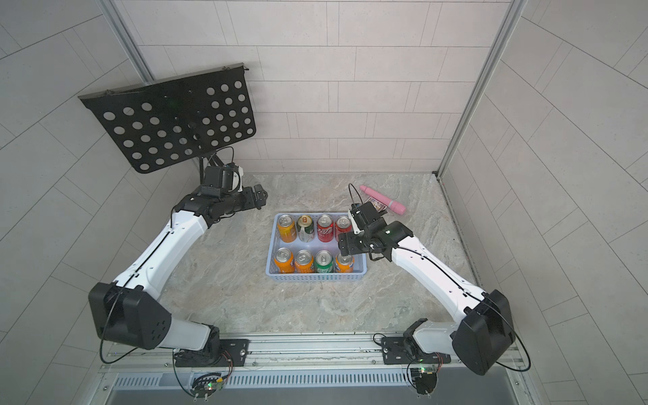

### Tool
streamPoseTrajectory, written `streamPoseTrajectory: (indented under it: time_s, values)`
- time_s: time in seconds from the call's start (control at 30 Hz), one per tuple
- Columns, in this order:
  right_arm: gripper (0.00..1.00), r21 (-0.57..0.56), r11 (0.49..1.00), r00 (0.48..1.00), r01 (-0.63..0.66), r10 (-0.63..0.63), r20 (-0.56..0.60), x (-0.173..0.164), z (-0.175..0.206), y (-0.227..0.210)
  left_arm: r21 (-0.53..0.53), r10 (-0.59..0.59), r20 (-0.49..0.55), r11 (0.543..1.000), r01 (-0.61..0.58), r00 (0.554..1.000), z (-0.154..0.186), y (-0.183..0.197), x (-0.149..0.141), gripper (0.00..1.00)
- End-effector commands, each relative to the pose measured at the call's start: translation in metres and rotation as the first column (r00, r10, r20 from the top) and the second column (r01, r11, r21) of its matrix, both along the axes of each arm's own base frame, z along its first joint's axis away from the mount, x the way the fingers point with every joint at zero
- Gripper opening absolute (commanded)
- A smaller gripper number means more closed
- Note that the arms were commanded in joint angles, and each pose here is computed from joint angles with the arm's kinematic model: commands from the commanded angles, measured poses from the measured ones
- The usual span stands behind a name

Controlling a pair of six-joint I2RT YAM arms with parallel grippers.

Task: Take out the drinks from the basket
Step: Pick up the drink from the basket.

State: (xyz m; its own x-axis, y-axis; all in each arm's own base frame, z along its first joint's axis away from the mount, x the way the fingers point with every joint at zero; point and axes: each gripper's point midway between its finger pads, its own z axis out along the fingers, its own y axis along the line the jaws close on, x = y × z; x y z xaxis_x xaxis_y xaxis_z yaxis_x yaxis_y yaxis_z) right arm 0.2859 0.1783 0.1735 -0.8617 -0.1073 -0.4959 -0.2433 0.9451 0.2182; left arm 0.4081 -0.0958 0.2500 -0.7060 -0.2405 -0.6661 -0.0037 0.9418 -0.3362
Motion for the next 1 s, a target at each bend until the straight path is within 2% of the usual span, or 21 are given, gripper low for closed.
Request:
streamPoseTrajectory:
  time_s: [0.0, 0.97]
  values:
    - [0.87, -0.056, 0.998, 1.000, -0.002, 0.001, -0.027, -0.004, -0.005, -0.002, 0.008, -0.019, 0.021, 1.000, 0.018, 1.000, 0.003, -0.002, -0.001, 1.00]
    - [0.87, -0.189, 0.979, 0.990, -0.072, 0.047, -0.133, -0.019, -0.060, 0.010, 0.035, 0.016, -0.004, 0.999, -0.016, 1.000, -0.005, 0.003, -0.001, 1.00]
